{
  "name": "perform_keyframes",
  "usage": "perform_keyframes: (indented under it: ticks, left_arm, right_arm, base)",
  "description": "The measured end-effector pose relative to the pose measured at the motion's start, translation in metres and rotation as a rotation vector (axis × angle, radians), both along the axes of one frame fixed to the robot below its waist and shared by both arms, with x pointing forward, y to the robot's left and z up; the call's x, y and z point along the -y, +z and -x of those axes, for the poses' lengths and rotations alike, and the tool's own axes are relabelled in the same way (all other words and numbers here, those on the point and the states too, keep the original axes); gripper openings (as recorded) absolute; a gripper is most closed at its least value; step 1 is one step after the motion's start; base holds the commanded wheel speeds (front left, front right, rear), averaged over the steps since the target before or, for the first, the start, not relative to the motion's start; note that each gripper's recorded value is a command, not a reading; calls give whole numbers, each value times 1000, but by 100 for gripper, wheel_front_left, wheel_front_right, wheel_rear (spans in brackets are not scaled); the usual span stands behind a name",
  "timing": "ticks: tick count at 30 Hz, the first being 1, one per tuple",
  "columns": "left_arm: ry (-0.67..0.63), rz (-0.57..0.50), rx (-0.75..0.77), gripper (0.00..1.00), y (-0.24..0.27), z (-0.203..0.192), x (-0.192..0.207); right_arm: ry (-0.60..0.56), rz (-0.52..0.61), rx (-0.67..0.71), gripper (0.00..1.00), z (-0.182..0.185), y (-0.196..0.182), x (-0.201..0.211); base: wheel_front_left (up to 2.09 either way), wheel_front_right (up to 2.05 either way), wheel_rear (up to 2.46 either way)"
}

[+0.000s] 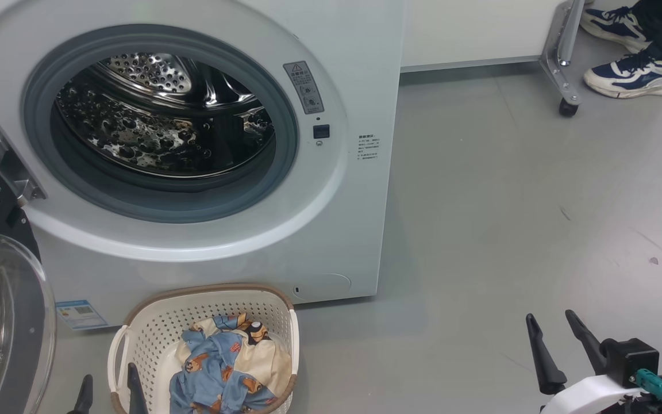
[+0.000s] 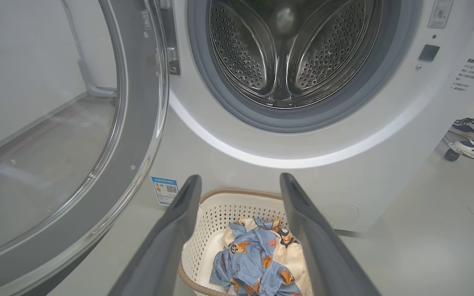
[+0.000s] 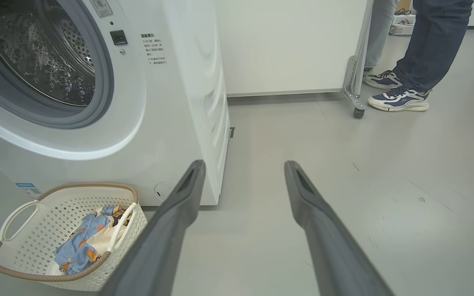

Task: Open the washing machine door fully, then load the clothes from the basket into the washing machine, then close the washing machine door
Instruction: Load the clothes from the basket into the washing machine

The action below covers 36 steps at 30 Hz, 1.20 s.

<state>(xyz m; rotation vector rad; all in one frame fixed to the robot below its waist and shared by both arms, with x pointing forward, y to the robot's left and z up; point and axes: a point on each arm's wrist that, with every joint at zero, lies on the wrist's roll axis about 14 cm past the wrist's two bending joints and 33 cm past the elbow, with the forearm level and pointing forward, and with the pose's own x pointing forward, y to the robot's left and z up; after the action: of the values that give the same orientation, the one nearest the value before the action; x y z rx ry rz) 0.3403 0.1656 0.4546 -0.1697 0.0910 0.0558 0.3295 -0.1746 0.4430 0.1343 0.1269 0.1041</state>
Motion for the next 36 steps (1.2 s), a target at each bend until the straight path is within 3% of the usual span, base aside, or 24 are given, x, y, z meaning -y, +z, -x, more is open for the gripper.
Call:
perform_keyframes:
  ticks: [8,16,36]
  left_arm:
    - [-63,-31,-31,100,-10,-4,17]
    - [-160,-13,-222,100,-60,-3,41]
    - [-285,2,-543,100,-148,-77,61]
  right_arm:
    - [-7,-7,-21,100,4,-6,0]
    - [-17,-13,-42,100,-6,-12,2]
    - [-36,-29,-108,100,-43,-36,4]
  base:
    - [0,0,0]
    - [0,0,0]
    - [0,0,0]
